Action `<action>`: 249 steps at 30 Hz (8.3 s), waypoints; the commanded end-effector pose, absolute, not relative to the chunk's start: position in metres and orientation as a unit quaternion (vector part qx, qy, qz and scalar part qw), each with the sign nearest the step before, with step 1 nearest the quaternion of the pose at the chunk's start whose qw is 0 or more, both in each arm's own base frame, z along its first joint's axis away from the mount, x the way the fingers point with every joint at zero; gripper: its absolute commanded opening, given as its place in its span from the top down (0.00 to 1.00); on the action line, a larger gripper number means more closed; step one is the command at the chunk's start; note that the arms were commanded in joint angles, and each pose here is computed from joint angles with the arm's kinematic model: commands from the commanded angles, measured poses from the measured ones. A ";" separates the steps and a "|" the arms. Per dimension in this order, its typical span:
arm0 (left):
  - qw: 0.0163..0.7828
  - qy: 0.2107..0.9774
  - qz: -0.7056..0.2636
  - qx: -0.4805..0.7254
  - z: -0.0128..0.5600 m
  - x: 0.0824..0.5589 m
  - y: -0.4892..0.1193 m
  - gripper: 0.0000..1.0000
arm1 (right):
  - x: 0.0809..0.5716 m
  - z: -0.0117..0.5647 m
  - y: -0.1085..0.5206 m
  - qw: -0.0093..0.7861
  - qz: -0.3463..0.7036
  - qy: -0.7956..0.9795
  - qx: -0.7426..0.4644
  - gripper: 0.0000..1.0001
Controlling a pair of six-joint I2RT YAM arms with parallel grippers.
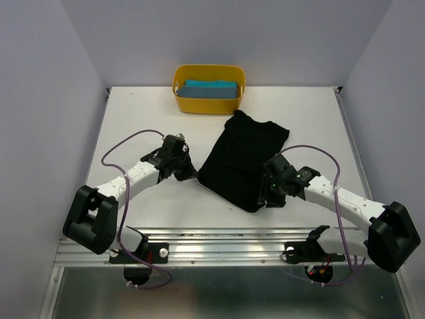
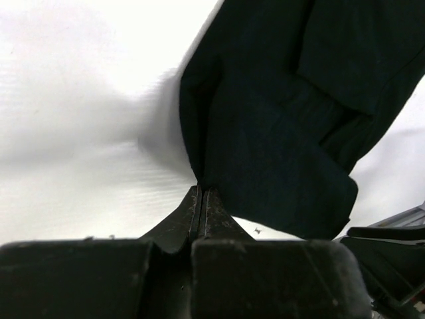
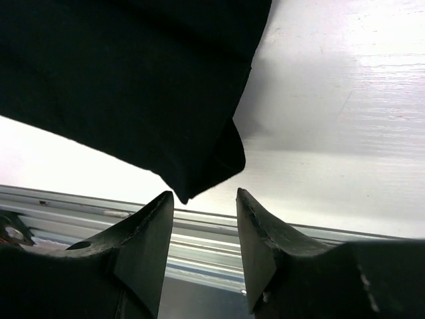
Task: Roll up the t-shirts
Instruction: Roll the T-shirt to the center of the board.
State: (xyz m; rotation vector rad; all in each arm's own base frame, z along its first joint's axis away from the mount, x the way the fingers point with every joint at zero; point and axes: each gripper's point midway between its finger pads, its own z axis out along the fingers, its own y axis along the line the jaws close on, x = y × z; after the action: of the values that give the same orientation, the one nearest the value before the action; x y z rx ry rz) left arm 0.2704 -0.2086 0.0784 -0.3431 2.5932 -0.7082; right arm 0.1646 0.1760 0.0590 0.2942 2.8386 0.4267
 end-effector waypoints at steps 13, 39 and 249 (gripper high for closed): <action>0.224 0.944 -0.213 -0.119 0.075 0.259 -0.179 0.27 | 0.217 0.119 0.203 0.268 0.082 0.956 -0.089 0.46; 0.299 0.915 -0.189 -0.193 0.115 0.283 -0.110 0.27 | 0.193 0.040 0.246 0.287 -0.122 0.879 -0.360 0.32; 0.258 0.931 -0.251 -0.066 0.053 0.350 -0.209 1.00 | 0.222 0.088 0.308 0.215 0.265 0.927 -0.153 0.92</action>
State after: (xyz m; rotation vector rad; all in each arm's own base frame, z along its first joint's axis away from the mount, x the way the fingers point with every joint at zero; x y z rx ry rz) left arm 0.3373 -0.2004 0.0420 -0.2347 2.5644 -0.6573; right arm 0.2092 0.3101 0.1171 -0.4629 2.5262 0.8851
